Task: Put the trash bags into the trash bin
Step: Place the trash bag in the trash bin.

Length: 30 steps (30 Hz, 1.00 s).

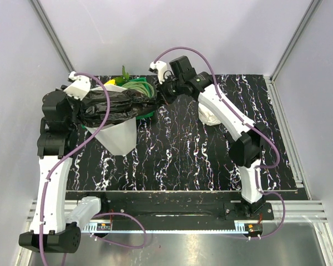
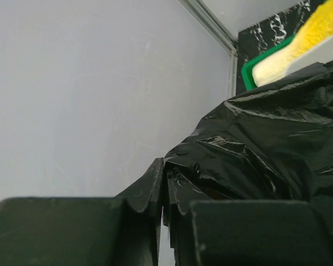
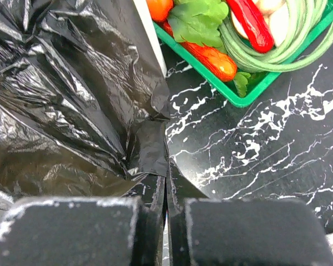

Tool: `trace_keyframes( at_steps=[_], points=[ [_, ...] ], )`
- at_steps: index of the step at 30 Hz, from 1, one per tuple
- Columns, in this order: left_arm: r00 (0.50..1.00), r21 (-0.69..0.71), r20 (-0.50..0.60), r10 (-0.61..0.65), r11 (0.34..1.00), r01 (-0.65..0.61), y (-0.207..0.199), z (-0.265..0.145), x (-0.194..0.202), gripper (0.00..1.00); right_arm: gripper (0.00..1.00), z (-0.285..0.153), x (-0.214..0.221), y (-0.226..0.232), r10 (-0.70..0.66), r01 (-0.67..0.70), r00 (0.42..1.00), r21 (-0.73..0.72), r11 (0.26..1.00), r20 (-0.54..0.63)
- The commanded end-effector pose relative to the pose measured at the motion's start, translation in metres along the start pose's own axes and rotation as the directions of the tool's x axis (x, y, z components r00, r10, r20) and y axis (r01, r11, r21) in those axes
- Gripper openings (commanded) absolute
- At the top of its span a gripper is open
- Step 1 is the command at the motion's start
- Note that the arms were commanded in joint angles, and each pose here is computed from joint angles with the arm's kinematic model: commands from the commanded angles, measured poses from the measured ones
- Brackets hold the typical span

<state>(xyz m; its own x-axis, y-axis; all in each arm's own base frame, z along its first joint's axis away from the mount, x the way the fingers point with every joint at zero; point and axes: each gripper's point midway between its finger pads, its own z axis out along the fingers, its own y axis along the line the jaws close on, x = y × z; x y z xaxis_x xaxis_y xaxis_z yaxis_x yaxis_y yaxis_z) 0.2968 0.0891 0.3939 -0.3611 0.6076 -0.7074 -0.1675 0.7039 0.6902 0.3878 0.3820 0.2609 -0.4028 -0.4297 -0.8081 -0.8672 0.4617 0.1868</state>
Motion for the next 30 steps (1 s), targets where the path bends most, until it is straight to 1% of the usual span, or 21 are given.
trace_keyframes(
  at_steps=[1,2,7,9,13,15,19,21,22,23,25,27,30],
  points=[
    [0.999,0.047,0.017,-0.052,0.998,0.051,-0.009,-0.008,0.001,0.12,0.05,-0.035,-0.043,0.015,-0.079,0.071,0.985,0.058,0.996,0.151],
    [0.998,0.044,0.0,-0.057,0.997,0.057,-0.007,-0.009,0.007,0.13,0.08,-0.033,-0.039,0.015,-0.076,0.069,0.987,0.055,0.996,0.145],
    [0.997,0.055,-0.004,-0.081,0.995,0.081,-0.009,-0.017,0.011,0.13,0.12,-0.035,-0.032,0.018,-0.082,0.073,0.986,0.063,0.995,0.148],
    [0.995,0.069,0.003,-0.097,0.993,0.096,-0.01,-0.021,0.01,0.14,0.23,-0.037,-0.032,0.023,-0.089,0.082,0.984,0.052,0.995,0.152],
    [0.994,0.089,0.015,-0.111,0.99,0.11,-0.007,-0.03,0.005,0.2,0.45,-0.041,-0.033,0.03,-0.094,0.09,0.983,0.032,0.995,0.159],
    [0.993,0.097,0.022,-0.117,0.989,0.114,-0.006,-0.034,0.002,0.25,0.5,-0.045,-0.034,0.035,-0.106,0.103,0.981,0.026,0.994,0.16],
    [0.992,0.12,0.025,-0.127,0.985,0.123,-0.008,-0.04,0.001,0.35,0.56,-0.049,-0.035,0.043,-0.133,0.131,0.978,0.023,0.991,0.163],
    [0.991,0.134,0.029,-0.131,0.983,0.126,-0.008,-0.043,0.0,0.41,0.62,-0.054,-0.04,0.048,-0.144,0.142,0.975,0.024,0.99,0.17],
    [0.99,0.143,0.032,-0.136,0.981,0.13,-0.009,-0.045,0.0,0.46,0.67,-0.056,-0.042,0.051,-0.152,0.15,0.973,0.023,0.988,0.171],
    [0.989,0.153,0.036,-0.141,0.979,0.134,-0.01,-0.047,-0.002,0.51,0.73,-0.058,-0.044,0.053,-0.162,0.16,0.972,0.025,0.987,0.172],
    [0.987,0.167,0.046,-0.154,0.975,0.144,-0.01,-0.051,-0.005,0.62,0.79,-0.061,-0.047,0.059,-0.193,0.19,0.967,0.033,0.981,0.165],
    [0.984,0.171,0.056,-0.169,0.973,0.158,-0.006,-0.056,-0.01,0.68,0.81,-0.06,-0.045,0.067,-0.229,0.226,0.962,0.037,0.974,0.147],
    [0.982,0.17,0.059,-0.178,0.971,0.166,-0.004,-0.058,-0.012,0.76,0.81,-0.055,-0.038,0.076,-0.262,0.259,0.958,0.04,0.965,0.119]
  ],
)
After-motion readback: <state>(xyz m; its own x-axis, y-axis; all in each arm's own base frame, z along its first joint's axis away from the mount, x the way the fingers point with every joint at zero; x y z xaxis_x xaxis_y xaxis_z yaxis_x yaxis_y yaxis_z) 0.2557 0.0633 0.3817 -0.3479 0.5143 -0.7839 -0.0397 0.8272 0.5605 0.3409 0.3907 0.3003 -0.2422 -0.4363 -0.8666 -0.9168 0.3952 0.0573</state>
